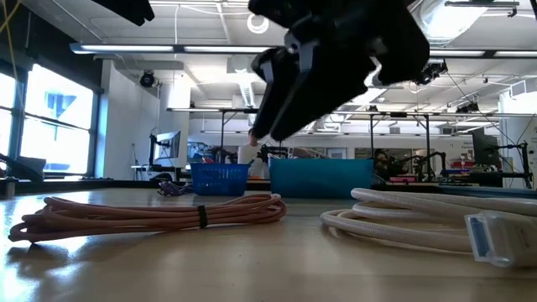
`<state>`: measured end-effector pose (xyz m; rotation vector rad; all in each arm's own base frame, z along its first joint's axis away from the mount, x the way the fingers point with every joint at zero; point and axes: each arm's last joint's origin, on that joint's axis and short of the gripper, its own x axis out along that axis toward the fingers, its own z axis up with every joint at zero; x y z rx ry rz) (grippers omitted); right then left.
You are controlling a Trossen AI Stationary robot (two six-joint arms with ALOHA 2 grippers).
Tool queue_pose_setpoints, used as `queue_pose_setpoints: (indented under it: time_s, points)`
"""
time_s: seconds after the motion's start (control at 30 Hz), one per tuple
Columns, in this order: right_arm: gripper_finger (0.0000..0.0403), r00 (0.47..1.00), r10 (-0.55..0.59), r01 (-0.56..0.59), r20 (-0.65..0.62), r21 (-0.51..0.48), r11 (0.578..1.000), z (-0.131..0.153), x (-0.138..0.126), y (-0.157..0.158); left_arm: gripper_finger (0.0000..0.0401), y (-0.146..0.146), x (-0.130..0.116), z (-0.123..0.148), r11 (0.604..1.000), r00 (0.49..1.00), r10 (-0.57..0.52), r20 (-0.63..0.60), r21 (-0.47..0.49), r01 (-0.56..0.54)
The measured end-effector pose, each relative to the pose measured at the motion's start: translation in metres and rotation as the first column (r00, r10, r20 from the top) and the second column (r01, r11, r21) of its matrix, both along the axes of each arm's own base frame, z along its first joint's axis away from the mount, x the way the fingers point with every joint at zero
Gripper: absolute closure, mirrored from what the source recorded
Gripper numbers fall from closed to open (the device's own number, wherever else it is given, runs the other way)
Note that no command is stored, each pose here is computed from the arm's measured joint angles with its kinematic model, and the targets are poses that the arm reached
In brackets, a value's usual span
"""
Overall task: Pick & Place USB Port
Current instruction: Put the pink charger cable into the blue bin
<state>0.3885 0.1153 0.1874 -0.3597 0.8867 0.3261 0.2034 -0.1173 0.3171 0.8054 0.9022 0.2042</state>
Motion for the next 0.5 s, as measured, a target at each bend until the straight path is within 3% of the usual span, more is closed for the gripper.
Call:
queue_pose_setpoints:
  time_s: [0.23, 0.5]
  points:
    - [0.0225, 0.999, -0.004, 0.004, -0.046, -0.007, 1.0, -0.018, 0.005, -0.003, 0.0318, 0.001, -0.001, -0.012, 1.0, 1.0, 0.002, -0.03, 0.024, -0.001]
    - [0.0235, 0.997, 0.045, -0.038, -0.067, 0.099, 0.994, -0.033, 0.011, -0.002, 0.0318, 0.003, -0.004, -0.029, 0.998, 0.999, 0.029, -0.04, 0.061, -0.026]
